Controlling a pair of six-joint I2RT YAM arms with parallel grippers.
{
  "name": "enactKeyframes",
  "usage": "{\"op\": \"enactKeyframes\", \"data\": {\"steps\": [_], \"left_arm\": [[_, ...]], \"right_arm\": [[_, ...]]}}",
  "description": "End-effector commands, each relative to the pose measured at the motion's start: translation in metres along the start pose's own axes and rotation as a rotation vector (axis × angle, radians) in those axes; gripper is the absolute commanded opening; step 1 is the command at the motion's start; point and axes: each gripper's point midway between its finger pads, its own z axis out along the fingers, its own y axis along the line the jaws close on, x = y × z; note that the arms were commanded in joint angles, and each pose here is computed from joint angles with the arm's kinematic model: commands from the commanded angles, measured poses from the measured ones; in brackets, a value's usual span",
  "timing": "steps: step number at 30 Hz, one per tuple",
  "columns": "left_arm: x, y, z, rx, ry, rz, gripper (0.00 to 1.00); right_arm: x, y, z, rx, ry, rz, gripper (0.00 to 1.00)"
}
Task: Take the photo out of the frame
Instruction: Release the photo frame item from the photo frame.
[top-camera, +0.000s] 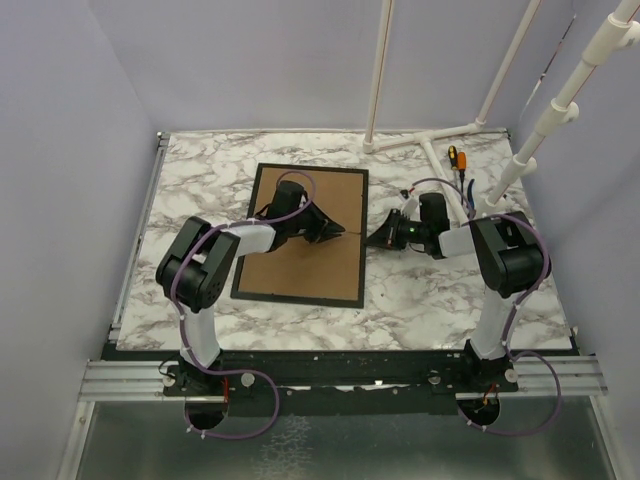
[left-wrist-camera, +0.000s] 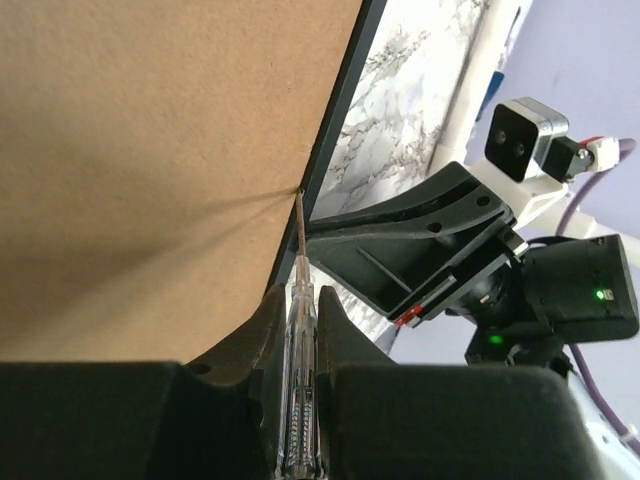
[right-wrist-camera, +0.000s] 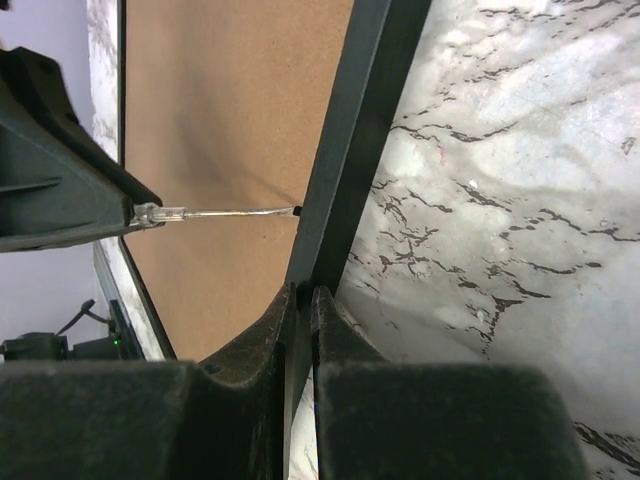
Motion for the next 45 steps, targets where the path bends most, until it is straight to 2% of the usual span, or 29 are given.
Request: {"op": "enactKeyframes", "data": {"steps": [1,17,20,23,36,41,45], "left_arm": [[0.031,-0.01,0.009,-0.116,0.021,0.131,0.0],[0.054,-0.021,0.03,-0.37,0.03,0.609,0.0],[0.052,-0.018,0.029,-0.397,0.022,0.628,0.0],[0.048,-0.018,0.027,-0.409,0.005,0.642,0.0],[0.05,-0.019,0.029,-0.415,0.006,0.693,0.0],[0.047,-0.02,0.029,-0.425,-0.003,0.698,0.0],[0.046,-0.019,0.029,-0.429,-0.006,0.7,0.0]], "right_arm": [[0.017,0.018,0.01,-0.017,0.067,-0.039,0.09],[0.012,0.018,0.007,0.019,0.035,-0.035,0.09],[0.006,0.015,0.006,0.043,-0.009,-0.003,0.1],[0.001,0.012,0.004,0.059,-0.037,0.022,0.17],[-0.011,-0.002,-0.003,0.032,-0.134,0.182,0.15],[-0.018,-0.003,-0.014,0.036,-0.187,0.207,0.27],[-0.023,-0.007,-0.015,0.058,-0.196,0.213,0.27]]}}
